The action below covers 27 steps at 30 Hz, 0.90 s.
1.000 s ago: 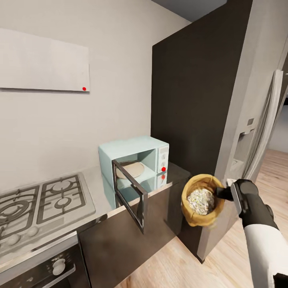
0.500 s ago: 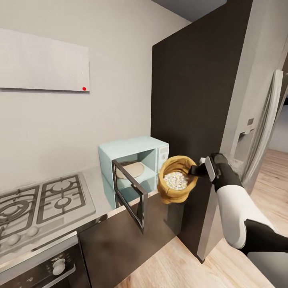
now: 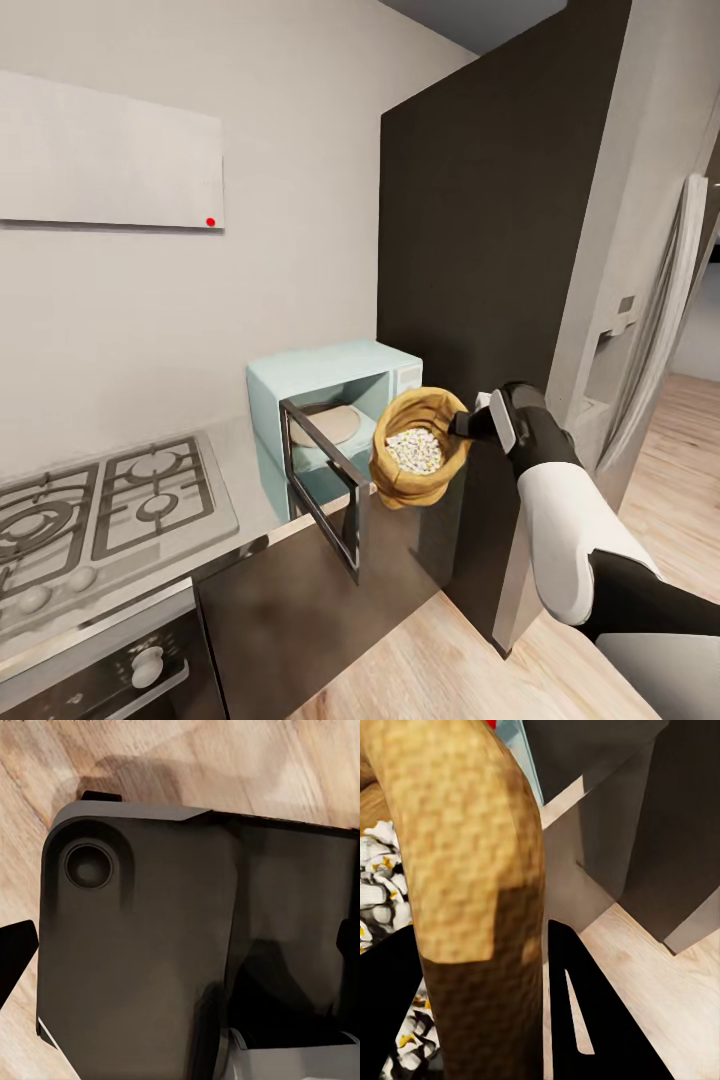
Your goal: In the kitchen, take the popcorn bag from the countertop, put it into the microwave, and heat it until the popcorn is cooked so the cooked popcorn ends up inside the bag.
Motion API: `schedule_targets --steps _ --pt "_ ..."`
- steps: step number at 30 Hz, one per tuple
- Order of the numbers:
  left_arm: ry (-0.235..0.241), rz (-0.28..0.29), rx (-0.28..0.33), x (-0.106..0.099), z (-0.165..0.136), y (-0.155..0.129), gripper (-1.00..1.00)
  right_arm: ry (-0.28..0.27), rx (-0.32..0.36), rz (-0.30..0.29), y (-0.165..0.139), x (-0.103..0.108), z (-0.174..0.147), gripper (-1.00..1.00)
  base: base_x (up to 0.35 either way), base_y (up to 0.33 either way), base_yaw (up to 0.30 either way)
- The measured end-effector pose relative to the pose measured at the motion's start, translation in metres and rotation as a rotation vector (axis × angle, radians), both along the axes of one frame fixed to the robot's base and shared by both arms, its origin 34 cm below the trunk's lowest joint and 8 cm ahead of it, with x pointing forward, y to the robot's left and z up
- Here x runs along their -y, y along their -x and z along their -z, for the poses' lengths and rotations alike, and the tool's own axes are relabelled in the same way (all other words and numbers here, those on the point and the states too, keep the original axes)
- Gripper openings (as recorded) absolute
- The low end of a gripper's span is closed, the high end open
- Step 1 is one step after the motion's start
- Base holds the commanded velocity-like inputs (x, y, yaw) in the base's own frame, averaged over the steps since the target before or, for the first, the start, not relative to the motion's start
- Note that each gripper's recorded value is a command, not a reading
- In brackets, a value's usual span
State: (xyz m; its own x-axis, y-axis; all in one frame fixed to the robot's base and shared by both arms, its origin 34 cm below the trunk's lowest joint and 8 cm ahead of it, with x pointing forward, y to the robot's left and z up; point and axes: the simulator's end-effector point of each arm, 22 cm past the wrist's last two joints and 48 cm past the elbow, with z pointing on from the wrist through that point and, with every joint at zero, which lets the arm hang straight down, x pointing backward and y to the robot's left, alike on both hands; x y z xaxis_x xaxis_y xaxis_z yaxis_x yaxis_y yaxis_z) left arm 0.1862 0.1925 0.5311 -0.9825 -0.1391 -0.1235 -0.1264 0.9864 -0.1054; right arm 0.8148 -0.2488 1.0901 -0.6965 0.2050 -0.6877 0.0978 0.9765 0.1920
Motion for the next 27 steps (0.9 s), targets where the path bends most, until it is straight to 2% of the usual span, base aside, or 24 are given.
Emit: schedule_targets --steps 6,18,24,27 --pt "-0.002 0.0 0.001 -0.001 0.0 0.0 1.0 0.018 -0.003 0.008 0.0 0.004 0.001 -1.0 0.0 0.0 0.033" --pt "-0.002 -0.001 0.001 -0.001 0.0 0.0 1.0 0.023 -0.015 0.017 0.001 0.01 0.005 -1.0 0.0 0.0 0.265" --pt "-0.002 -0.001 0.001 -0.001 0.0 0.0 1.0 0.019 -0.014 0.029 0.002 0.016 0.005 -1.0 0.0 0.0 0.05" --pt "-0.002 0.0 0.001 -0.001 0.0 0.0 1.0 0.071 -0.065 0.05 0.005 0.024 0.018 -1.0 0.0 0.0 0.001"
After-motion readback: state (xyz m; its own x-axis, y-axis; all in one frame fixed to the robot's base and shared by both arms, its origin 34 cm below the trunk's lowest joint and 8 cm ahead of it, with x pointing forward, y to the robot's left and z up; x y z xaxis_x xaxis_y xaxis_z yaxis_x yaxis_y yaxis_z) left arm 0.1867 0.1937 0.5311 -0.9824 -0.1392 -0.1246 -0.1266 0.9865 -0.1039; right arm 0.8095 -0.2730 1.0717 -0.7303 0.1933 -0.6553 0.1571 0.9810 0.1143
